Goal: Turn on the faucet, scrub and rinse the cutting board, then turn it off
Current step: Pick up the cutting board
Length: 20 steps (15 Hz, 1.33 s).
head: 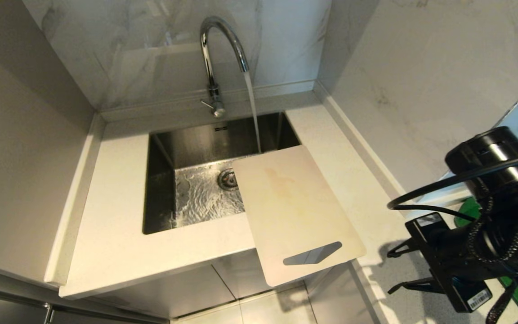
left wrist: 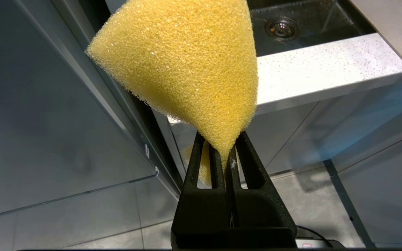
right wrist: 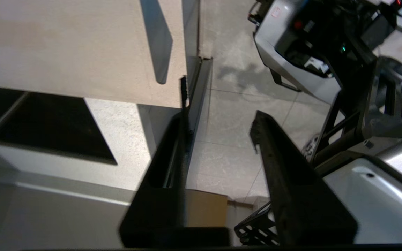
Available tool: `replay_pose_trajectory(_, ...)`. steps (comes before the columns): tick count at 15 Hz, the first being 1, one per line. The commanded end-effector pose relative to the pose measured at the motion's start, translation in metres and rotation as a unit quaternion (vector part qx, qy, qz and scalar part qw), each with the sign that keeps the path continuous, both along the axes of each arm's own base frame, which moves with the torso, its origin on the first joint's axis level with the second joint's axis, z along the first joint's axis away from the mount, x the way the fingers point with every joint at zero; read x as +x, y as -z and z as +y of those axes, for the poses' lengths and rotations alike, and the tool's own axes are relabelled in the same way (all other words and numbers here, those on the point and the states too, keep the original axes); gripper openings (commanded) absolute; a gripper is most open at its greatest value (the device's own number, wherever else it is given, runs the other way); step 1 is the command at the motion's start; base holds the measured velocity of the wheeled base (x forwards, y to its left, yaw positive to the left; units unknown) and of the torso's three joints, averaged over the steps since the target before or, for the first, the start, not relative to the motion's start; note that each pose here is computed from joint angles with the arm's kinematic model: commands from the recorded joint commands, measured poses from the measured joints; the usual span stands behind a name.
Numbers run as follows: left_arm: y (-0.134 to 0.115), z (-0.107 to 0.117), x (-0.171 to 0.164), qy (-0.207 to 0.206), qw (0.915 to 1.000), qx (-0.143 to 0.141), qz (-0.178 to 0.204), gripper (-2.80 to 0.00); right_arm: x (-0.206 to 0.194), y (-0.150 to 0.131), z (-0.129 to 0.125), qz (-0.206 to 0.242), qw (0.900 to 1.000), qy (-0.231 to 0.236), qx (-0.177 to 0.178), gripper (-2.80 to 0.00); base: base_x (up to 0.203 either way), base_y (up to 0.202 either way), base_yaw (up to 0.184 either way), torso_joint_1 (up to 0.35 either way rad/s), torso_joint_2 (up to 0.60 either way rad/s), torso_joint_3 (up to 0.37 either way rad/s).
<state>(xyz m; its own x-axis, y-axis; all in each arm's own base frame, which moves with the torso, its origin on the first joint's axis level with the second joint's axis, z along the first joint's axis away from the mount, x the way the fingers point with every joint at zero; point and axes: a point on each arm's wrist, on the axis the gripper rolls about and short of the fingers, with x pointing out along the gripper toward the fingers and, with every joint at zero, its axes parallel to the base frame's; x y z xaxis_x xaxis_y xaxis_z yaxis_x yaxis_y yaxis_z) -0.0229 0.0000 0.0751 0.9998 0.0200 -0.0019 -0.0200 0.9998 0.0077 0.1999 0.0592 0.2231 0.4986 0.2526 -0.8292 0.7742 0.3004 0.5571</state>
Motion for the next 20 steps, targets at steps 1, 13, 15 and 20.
replay_pose_trajectory(1, 0.0, 0.0, 0.0, 0.0, 1.0, 0.0, -0.001, -2.8, 0.027, 0.024, 0.017, 0.059, 0.998, -0.004, -0.008, 0.0, 0.0, 0.0, 0.0, 0.0, 0.0, 0.0)
replay_pose_trajectory(13, 0.0, 0.0, 0.0, 0.0, 1.0, 0.0, -0.001, -2.8, 0.079, 0.071, 0.048, 0.124, 0.992, -0.015, -0.025, 0.0, 0.0, 0.0, 0.0, 0.0, 0.0, 0.0)
replay_pose_trajectory(15, 0.0, 0.0, 0.0, -0.001, 1.0, 0.0, -0.001, -2.8, 0.085, 0.078, 0.051, 0.133, 0.991, -0.017, -0.03, 0.0, 0.0, 0.0, 0.0, 0.0, 0.0, 0.0)
replay_pose_trajectory(20, 0.0, 0.0, 0.0, -0.001, 1.0, 0.0, 0.0, -2.8, 0.099, 0.088, 0.057, 0.14, 0.989, -0.015, -0.032, 0.0, 0.0, 0.0, 0.0, 0.0, 0.0, 0.0)
